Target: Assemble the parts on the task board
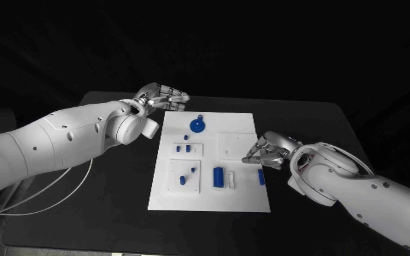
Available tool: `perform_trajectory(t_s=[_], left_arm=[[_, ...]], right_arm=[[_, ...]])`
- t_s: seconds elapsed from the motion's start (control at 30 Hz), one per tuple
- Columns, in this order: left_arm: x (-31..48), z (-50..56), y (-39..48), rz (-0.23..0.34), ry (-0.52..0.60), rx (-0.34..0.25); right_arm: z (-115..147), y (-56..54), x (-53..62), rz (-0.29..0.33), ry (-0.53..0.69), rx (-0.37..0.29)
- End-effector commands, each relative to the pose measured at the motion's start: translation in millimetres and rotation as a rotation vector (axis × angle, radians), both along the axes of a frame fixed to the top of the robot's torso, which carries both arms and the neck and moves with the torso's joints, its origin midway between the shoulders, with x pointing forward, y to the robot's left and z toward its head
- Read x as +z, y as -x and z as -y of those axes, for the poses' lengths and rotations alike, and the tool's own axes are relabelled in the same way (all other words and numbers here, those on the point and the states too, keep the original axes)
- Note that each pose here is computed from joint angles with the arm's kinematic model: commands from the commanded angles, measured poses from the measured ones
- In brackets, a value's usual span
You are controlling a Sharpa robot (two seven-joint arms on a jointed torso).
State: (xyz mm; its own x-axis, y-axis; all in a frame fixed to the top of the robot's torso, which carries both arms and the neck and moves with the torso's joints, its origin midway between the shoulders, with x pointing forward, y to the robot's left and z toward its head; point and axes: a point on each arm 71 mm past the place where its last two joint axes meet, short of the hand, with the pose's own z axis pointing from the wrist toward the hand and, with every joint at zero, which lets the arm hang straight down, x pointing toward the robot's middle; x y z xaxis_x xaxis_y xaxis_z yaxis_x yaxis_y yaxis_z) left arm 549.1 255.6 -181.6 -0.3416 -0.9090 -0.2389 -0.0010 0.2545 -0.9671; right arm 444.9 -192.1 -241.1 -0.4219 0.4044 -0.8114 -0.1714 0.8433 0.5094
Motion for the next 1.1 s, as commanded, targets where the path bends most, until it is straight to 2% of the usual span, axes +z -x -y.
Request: perform_trajectory(t_s=[0.03, 0.3, 0.53, 0.8, 1.1], left_arm=[[1.0, 1.9, 0.9, 0.010, 0.005, -0.014], [1.1, -0.4, 2.5, 0.017, 0.007, -0.011], [-0.3, -1.1, 3.6, 0.013, 0.008, -0.012], [-2.0, -0.4, 4.7, 0.006, 0.008, -0.017], [-3.0, -1.0, 5.1, 0.000, 0.007, -0.018]], right_arm=[[23.0, -3.5, -8.2, -0.085, 0.021, -0.061], [66.3, -5.8, -21.6, -0.218, 0.162, -0.185], [78.4, -3.0, -31.5, -0.314, 0.228, -0.248], [68.8, 0.6, -42.8, -0.370, 0.219, -0.246], [52.2, 2.0, -52.5, -0.365, 0.203, -0.214]])
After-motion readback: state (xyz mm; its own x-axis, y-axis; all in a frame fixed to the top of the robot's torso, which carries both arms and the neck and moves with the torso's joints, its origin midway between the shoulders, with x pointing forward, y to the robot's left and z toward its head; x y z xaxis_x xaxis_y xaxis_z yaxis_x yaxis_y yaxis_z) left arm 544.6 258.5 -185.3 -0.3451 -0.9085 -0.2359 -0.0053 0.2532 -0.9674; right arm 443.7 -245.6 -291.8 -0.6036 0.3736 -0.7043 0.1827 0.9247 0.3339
